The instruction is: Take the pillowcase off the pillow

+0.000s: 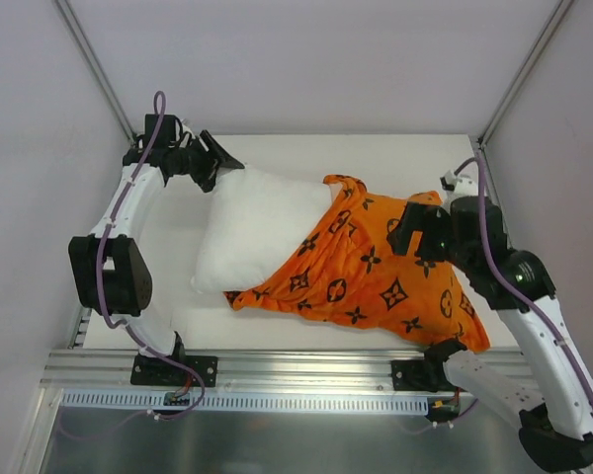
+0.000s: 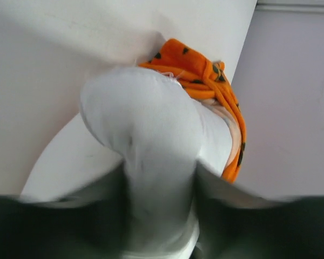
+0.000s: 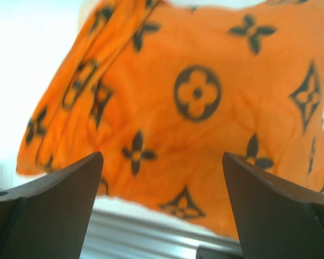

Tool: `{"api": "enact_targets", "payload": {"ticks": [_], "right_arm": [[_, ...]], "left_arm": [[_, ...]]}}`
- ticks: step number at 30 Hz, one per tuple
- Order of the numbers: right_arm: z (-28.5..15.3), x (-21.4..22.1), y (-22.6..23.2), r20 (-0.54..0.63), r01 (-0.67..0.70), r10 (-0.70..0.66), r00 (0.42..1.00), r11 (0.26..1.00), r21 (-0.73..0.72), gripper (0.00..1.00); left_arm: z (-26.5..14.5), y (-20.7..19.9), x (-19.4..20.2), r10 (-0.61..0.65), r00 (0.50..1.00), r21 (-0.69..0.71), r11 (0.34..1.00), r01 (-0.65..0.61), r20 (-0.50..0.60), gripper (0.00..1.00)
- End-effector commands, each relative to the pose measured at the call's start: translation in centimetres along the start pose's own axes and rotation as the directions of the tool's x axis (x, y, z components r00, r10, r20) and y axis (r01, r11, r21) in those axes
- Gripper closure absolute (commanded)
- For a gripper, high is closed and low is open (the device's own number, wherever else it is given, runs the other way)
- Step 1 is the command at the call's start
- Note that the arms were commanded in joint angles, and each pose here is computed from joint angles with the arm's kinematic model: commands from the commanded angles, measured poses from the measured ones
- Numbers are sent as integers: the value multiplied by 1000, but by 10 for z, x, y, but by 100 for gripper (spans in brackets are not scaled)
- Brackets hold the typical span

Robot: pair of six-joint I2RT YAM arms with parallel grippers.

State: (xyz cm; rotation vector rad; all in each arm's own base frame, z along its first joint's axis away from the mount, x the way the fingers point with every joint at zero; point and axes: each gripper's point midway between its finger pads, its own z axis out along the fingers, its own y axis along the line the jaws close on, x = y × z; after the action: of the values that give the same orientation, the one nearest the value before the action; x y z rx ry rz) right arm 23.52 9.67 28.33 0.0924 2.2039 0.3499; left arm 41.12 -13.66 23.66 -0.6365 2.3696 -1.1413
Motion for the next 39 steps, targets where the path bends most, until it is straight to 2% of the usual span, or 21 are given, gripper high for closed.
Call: {"api": "enact_targets", "payload": {"ticks": [1, 2, 4, 5, 6, 7, 8, 10, 13, 15, 16, 17, 18, 19, 21, 22, 23, 27, 32, 35, 39], "right_arm": [[-15, 72, -5, -174, 85, -87, 981, 996, -17, 4], [-17, 84, -4, -197, 86, -89, 976, 996, -28, 4], [-18, 118, 3, -259, 68, -82, 962, 996, -61, 4], [-20, 124, 3, -250, 56, -72, 965, 996, -70, 4], [-19, 131, 5, -255, 47, -65, 965, 996, -75, 4], [-17, 144, 6, -272, 43, -60, 960, 997, -71, 4], [-15, 147, 8, -267, 41, -60, 962, 996, -73, 4], [-12, 152, 10, -263, 54, -70, 962, 996, -69, 4], [-2, 153, 0, -268, 103, -97, 958, 995, 9, 4], [6, 157, -4, -294, 150, -131, 947, 988, 43, 4], [9, 158, -5, -295, 162, -138, 945, 985, 57, 2], [14, 155, -6, -282, 180, -155, 947, 981, 67, 5], [21, 148, -5, -256, 214, -191, 948, 975, 62, 20], [30, 140, -13, -255, 203, -171, 952, 974, 105, 29], [46, 122, -12, -236, 158, -131, 963, 983, 96, 50], [59, 112, -22, -250, 126, -94, 964, 985, 115, 51], [67, 104, -24, -241, 110, -78, 967, 986, 121, 51], [103, 68, -31, -246, 81, -36, 969, 981, 175, 20], [119, 39, -9, -251, 57, -24, 968, 991, 125, 13], [100, 33, 4, -174, 6, 4, 985, 998, 57, 5], [70, 41, 36, -123, 15, -23, 992, 998, -69, 3]], "left_arm": [[-8, -21, -15, 54, 998, 68, 996, -56, 34, 36], [-9, -20, -13, 71, 997, 63, 995, -73, 37, 25], [-23, -17, -6, 166, 985, 40, 985, -168, 51, 10], [-34, -15, -4, 215, 973, 6, 976, -216, 82, 5], [-40, -11, 1, 268, 959, -27, 963, -267, 89, 3], [-41, 12, 11, 372, 926, -164, 920, -357, 70, 1], [-47, 20, 19, 422, 904, -228, 888, -399, 63, 1], [-65, 30, 40, 490, 870, -288, 842, -456, 53, 1], [-68, 89, 88, 411, 910, -356, 844, -401, -50, 1], [-71, 103, 109, 383, 921, -351, 855, -383, -73, 1], [-67, 121, 126, 330, 938, -365, 864, -347, -110, 1], [-64, 126, 134, 310, 942, -361, 870, -335, -127, 1], [-59, 128, 142, 311, 939, -346, 873, -344, -147, 1], [-56, 133, 149, 298, 940, -347, 875, -339, -166, 1], [-53, 133, 150, 301, 938, -344, 874, -344, -173, 1], [-53, 127, 147, 313, 935, -335, 874, -351, -165, 1], [-53, 123, 145, 320, 934, -328, 875, -357, -161, 1], [-61, 102, 137, 376, 919, -283, 874, -394, -120, 1], [-75, 84, 156, 393, 912, -177, 895, -409, -118, 1], [-82, 79, 180, 389, 911, -106, 908, -404, -140, 1], [-78, 86, 211, 350, 912, -83, 924, -374, -216, 1]]}}
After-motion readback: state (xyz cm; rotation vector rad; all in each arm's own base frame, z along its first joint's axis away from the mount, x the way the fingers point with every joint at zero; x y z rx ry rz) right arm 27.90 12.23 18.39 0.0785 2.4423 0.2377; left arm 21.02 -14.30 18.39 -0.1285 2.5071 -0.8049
